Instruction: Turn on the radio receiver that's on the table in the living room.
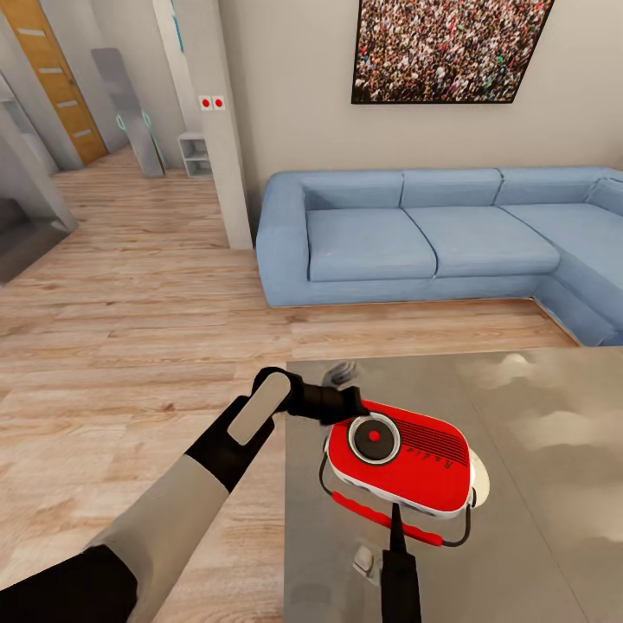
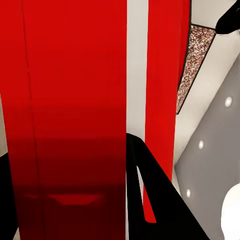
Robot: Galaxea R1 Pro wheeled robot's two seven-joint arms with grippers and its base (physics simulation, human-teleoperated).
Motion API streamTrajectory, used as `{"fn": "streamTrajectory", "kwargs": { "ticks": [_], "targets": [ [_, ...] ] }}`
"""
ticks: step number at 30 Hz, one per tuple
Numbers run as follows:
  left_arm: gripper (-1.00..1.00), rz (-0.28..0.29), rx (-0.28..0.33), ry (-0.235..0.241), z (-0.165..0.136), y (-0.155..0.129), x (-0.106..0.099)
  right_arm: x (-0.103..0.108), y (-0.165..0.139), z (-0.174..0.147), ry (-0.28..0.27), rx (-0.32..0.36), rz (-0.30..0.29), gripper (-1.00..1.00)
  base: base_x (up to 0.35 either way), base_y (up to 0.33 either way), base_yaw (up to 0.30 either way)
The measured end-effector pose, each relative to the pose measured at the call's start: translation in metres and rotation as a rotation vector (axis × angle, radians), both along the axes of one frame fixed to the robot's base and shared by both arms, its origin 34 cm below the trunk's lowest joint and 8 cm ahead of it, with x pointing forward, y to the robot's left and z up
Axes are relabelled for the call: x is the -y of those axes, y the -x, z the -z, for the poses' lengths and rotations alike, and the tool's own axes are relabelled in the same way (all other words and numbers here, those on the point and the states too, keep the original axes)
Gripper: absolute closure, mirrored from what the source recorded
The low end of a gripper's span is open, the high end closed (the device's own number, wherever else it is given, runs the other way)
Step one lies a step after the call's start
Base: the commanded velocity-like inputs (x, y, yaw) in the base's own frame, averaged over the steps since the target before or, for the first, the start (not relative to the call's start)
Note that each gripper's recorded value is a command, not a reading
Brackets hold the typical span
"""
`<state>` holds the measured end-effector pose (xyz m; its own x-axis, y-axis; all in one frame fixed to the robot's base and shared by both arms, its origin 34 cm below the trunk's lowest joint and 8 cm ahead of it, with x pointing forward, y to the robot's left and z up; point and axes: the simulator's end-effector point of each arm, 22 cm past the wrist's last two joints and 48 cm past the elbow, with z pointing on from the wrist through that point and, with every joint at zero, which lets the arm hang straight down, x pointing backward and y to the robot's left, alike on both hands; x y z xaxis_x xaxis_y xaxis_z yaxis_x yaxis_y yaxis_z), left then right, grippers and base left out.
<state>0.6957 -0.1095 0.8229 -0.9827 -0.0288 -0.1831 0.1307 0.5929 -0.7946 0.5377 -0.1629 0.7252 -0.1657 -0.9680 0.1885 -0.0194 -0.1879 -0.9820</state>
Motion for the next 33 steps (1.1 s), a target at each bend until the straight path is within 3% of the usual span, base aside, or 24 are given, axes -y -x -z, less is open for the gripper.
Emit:
{"fn": "streamTrajectory", "kwargs": {
  "ticks": [16, 24, 33],
  "targets": [
    [1.00, -0.054, -0.074, -0.029, 0.030, -0.003, -0.009, 0.000, 0.000, 0.000, 0.000, 0.001, -0.002, 1.00, 0.000, 0.000, 0.000],
    [1.00, -0.077, -0.089, -0.040, 0.039, -0.004, -0.013, -0.016, 0.008, 0.000, -0.005, -0.006, -0.053, 1.00, 0.000, 0.000, 0.000],
    [1.00, -0.083, -0.099, -0.040, 0.042, -0.003, -0.014, -0.019, 0.009, 0.000, -0.009, -0.006, -0.059, 1.00, 0.000, 0.000, 0.000]
  ]
}}
